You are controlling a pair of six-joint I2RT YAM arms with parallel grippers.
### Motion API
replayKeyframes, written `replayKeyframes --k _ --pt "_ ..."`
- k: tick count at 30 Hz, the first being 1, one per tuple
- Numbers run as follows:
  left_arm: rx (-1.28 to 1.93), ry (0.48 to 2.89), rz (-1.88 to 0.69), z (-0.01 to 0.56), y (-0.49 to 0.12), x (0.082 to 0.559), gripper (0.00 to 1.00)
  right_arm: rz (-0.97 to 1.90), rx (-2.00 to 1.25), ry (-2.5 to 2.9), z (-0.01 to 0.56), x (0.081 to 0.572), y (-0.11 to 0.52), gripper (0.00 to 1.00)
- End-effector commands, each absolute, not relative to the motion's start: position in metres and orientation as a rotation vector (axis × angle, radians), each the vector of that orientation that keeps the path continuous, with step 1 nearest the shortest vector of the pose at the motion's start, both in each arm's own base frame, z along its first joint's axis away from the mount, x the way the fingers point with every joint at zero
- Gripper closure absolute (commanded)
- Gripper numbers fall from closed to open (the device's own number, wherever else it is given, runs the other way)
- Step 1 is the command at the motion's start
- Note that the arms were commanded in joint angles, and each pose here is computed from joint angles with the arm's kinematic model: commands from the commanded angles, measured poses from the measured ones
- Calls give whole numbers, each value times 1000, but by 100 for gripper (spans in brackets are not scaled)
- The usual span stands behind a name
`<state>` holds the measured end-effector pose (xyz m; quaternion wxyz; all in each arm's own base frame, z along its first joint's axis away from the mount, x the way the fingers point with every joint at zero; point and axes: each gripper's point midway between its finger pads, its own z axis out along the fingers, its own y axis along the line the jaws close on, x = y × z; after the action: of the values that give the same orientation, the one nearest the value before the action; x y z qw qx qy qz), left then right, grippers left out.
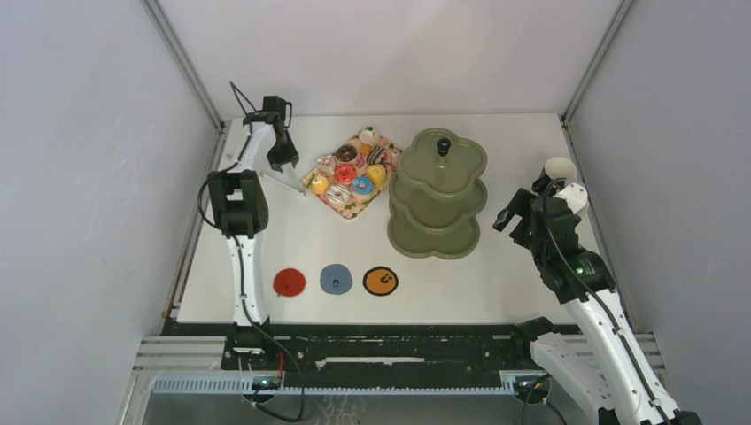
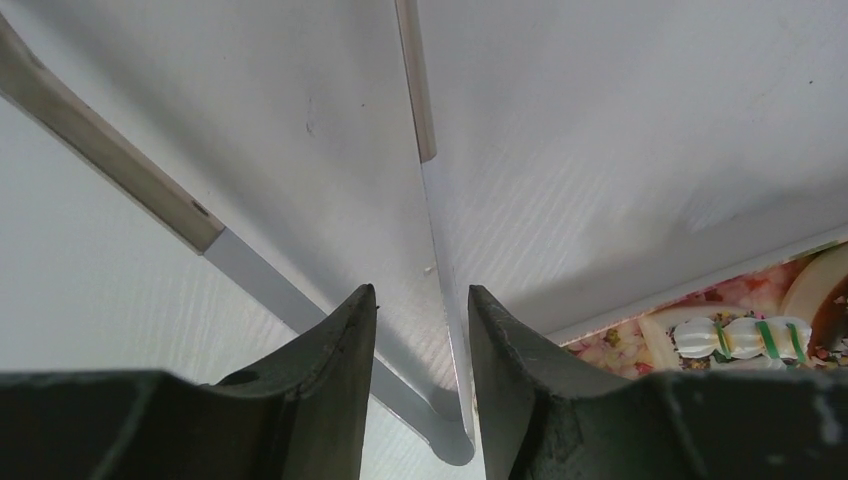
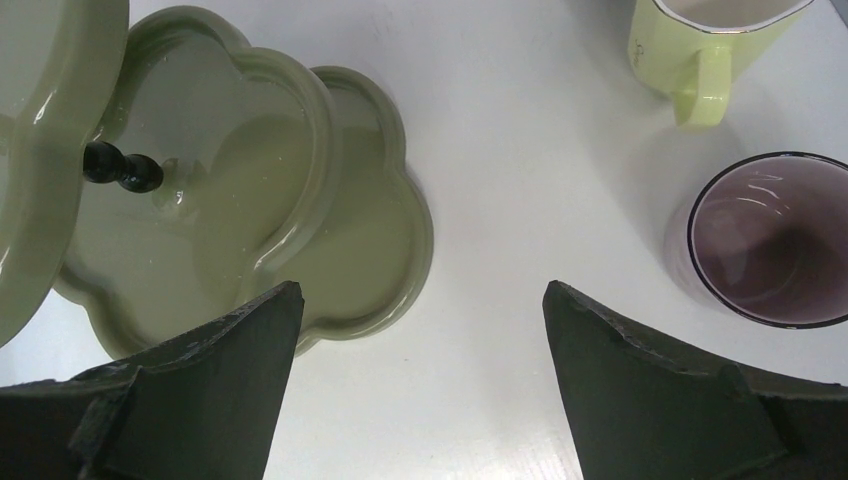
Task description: Serve the afternoon tea
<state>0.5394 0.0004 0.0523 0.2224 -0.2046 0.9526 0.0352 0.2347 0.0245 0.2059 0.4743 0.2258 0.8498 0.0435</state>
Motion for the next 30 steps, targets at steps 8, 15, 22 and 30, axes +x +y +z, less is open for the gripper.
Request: replayKeyframes --k 8,15,22,30 --pt "-549 2686 72 34 0 533 60 143 533 2056 208 241 31 3" --pt "-589 2720 37 26 2 530 58 139 527 2065 206 243 31 3" --pt "-575 2703 39 36 3 529 86 140 524 2068 204 244 32 3" --pt "-464 2666 97 80 13 501 100 152 508 2070 203 250 36 2"
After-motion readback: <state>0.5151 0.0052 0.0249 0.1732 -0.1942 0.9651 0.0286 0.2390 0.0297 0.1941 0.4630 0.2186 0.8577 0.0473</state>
